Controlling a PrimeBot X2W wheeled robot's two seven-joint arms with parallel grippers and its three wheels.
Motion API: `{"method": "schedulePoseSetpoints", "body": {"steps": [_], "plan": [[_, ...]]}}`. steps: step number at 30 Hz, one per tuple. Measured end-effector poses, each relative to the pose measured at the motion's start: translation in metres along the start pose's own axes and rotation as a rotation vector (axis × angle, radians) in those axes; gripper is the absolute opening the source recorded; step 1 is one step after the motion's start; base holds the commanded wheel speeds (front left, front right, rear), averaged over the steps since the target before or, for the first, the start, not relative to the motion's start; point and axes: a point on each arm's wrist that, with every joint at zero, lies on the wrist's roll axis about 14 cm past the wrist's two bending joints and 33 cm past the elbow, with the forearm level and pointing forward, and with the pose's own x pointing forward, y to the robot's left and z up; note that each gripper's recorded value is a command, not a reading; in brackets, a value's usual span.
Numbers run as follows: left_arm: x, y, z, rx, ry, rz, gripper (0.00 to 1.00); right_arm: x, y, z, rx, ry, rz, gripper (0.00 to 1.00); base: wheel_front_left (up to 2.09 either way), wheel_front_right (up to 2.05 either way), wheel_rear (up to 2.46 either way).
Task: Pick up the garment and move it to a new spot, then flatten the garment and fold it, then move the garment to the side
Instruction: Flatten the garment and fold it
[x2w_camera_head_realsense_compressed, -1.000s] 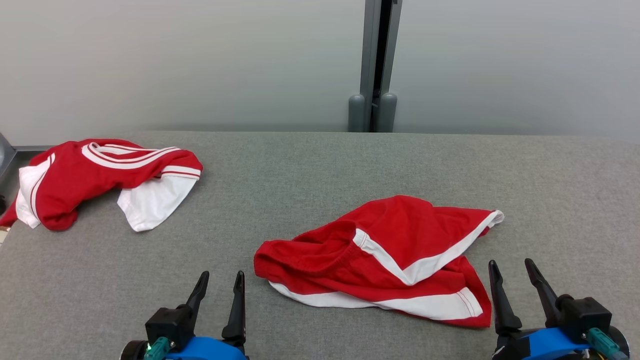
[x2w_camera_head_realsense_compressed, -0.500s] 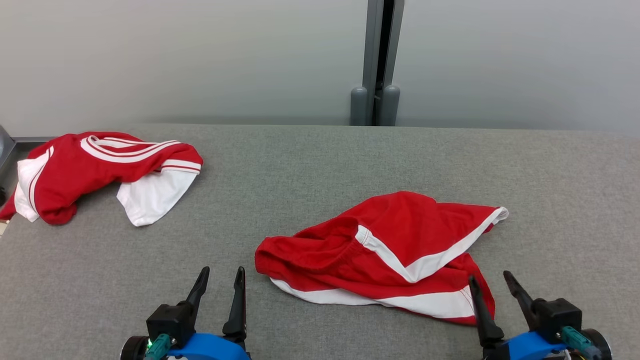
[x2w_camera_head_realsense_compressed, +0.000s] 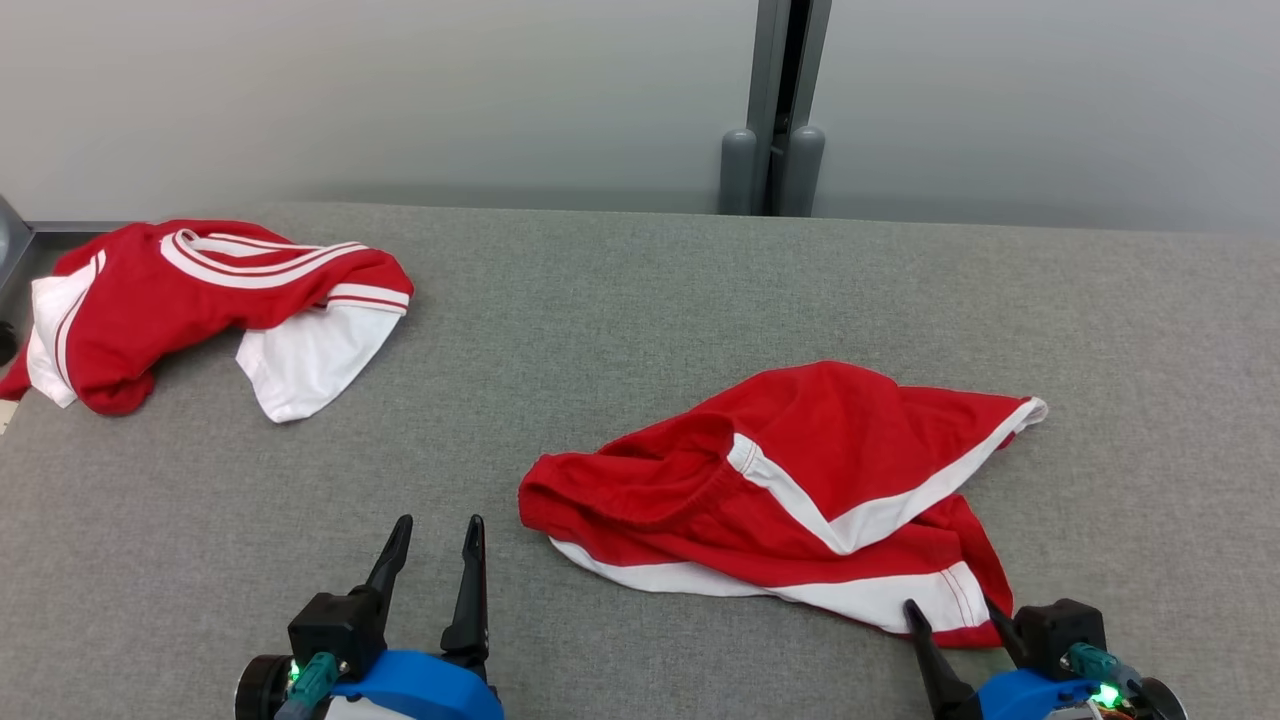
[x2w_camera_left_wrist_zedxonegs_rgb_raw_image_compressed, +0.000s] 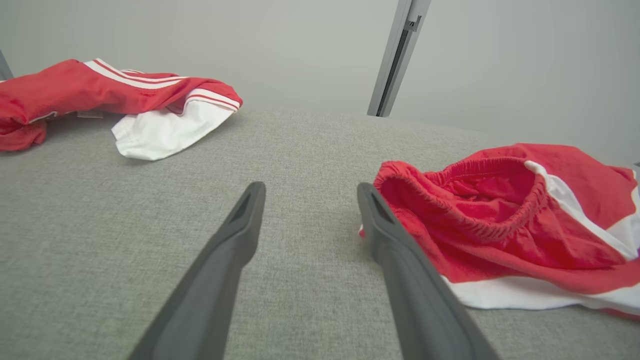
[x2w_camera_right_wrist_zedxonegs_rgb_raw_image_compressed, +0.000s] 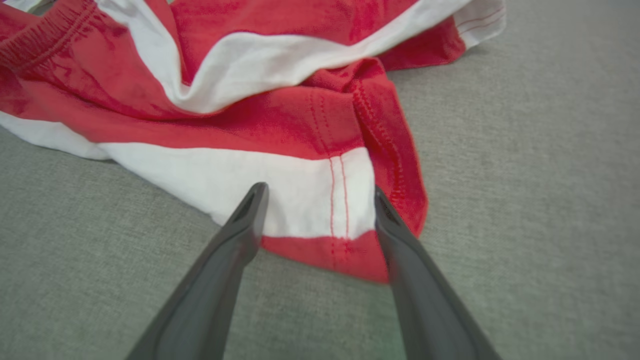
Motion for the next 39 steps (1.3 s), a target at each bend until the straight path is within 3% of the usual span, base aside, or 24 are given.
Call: {"method": "schedulePoseSetpoints", "body": {"steps": [5,7,8,9,10,13,18,35,36,38,39], "plan": [[0.001,0.0,-0.003,0.002,0.008,0.001,1.0,0.004,0.008,0.001,0.012,0.012,0.025,0.98,0.0,0.0,0.0],[0.002,-0.001,-0.005,0.004,0.016,-0.007,1.0,0.007,0.009,0.005,0.02,0.006,0.03,0.58,0.0,0.0,0.0],[0.002,-0.003,-0.008,0.007,0.024,-0.02,1.0,0.008,0.009,0.007,0.019,0.003,0.031,0.43,0.0,0.0,0.0],[0.001,-0.004,-0.01,0.013,0.034,-0.031,1.0,0.01,0.009,0.009,0.021,0.0,0.032,0.43,0.0,0.0,0.0],[0.001,-0.005,-0.014,0.015,0.046,-0.041,1.0,0.011,0.009,0.01,0.023,-0.002,0.032,0.26,0.0,0.0,0.0],[-0.002,-0.008,-0.025,0.049,0.092,-0.083,1.0,0.013,0.007,0.017,0.036,-0.026,0.026,0.0,0.0,0.0,0.0],[-0.003,-0.02,-0.044,0.177,0.179,-0.201,1.0,0.015,-0.003,0.019,0.044,-0.037,-0.001,0.0,0.0,0.0,0.0],[0.034,-0.049,-0.059,0.368,0.248,-0.385,1.0,0.022,-0.031,0.033,0.142,-0.091,-0.076,0.0,0.0,0.0,0.0],[0.034,-0.05,-0.061,0.373,0.252,-0.392,0.86,0.023,-0.031,0.035,0.143,-0.093,-0.077,0.0,0.0,0.0,0.0],[0.035,-0.052,-0.063,0.38,0.26,-0.406,0.44,0.025,-0.033,0.038,0.146,-0.1,-0.08,0.0,0.0,0.0,0.0],[0.035,-0.053,-0.065,0.381,0.263,-0.41,0.32,0.026,-0.034,0.038,0.152,-0.102,-0.082,0.0,0.0,0.0,0.0]]}}
